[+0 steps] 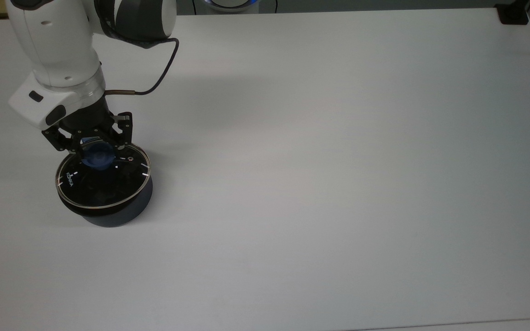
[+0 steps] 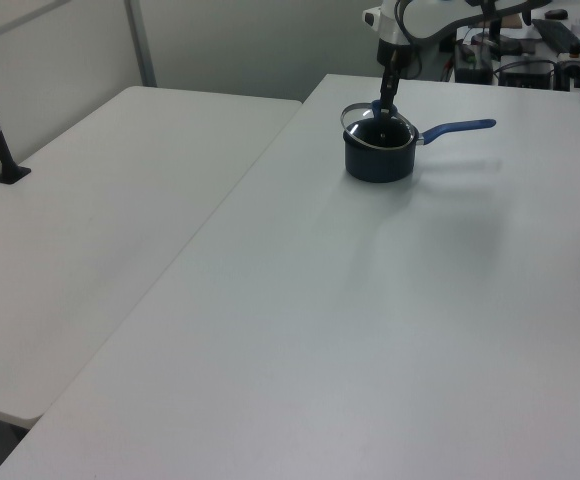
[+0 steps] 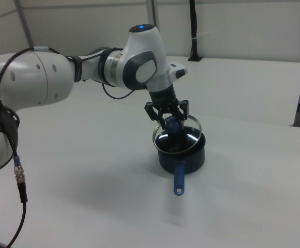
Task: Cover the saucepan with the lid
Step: 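Lower the lid onto the saucepan rim and open the gripper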
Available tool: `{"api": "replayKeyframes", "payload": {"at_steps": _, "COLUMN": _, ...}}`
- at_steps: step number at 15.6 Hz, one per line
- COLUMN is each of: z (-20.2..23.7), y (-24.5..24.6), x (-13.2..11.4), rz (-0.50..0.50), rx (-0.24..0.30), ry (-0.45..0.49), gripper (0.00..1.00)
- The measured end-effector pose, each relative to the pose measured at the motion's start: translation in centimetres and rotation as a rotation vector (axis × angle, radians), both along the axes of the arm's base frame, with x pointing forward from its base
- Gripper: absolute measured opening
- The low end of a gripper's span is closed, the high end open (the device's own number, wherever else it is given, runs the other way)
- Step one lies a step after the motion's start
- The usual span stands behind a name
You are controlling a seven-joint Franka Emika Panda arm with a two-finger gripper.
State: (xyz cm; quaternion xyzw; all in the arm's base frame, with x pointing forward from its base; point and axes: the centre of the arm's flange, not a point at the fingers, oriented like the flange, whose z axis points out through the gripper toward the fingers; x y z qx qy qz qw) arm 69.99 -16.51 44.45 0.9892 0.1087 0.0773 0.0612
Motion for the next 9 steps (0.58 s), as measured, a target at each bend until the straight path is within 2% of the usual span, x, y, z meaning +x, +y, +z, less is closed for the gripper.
{"api": "replayKeyframes", "payload": {"at_steps": 3, "z": -0.35, "y": -0.01, "x": 0.05, "rz": 0.000, "rx": 0.001, "ry": 0.005, "gripper": 0.87}}
{"api": "replayKeyframes", "payload": {"at_steps": 5, "z": -0.83, "y": -0.03, "x": 0.12, "rz": 0.000, "rx": 0.003, "ry": 0.011, "gripper": 0.89}}
{"api": "replayKeyframes", "payload": {"at_steps": 9, "z": -0.64, "y": -0.01, "x": 0.24, "rz": -0.002, "rx": 0.003, "ry": 0.006, "gripper": 0.97}}
